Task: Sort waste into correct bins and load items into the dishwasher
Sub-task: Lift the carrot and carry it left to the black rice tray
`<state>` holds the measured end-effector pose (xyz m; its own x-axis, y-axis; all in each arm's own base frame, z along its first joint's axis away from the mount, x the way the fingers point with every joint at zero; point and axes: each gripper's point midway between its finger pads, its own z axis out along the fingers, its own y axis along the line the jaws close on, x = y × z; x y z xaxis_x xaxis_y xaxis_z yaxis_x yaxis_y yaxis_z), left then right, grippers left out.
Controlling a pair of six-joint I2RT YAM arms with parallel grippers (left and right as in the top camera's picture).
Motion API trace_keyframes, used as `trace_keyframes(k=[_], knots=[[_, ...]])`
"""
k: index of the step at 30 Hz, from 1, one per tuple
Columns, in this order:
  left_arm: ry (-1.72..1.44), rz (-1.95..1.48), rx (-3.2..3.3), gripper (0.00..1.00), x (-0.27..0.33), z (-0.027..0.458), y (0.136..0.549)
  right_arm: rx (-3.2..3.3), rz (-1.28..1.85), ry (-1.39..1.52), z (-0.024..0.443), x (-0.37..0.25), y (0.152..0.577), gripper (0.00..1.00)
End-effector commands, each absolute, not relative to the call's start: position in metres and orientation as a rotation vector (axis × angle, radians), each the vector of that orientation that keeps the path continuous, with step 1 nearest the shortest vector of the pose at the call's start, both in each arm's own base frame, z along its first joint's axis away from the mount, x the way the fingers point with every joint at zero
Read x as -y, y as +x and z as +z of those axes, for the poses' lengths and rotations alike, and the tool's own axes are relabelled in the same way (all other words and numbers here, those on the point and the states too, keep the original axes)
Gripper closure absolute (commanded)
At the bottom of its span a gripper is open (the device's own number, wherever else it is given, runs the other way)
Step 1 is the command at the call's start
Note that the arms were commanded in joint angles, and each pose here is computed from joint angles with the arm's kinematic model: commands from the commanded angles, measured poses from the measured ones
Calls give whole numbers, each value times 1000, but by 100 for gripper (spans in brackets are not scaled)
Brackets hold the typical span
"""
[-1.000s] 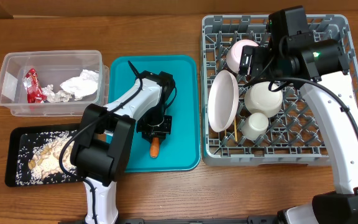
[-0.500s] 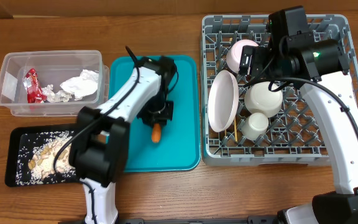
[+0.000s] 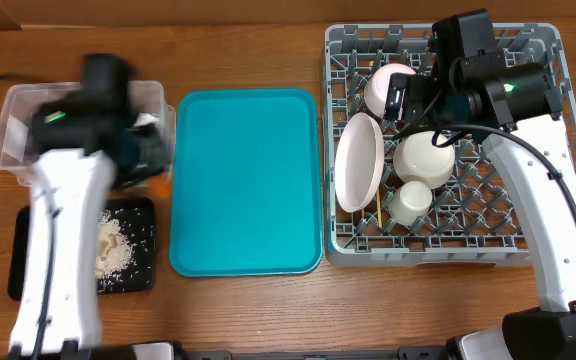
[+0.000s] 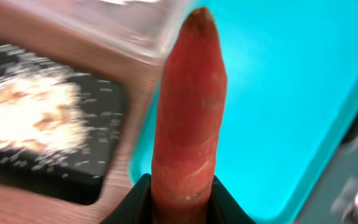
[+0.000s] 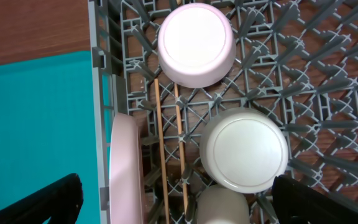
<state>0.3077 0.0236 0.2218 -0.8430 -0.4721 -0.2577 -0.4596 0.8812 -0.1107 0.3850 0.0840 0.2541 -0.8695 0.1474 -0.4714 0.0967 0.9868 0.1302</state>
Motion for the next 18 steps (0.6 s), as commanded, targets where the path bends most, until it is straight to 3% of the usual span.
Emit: trace_keyframes(k=[1,18], knots=[[-958,-76,-2698,96,-57,219,285,-2630,132,178,253,-83,386,0],[-1869,-324,-2168,96,-160,88,228,-2630,132,178,253,-83,386,0]])
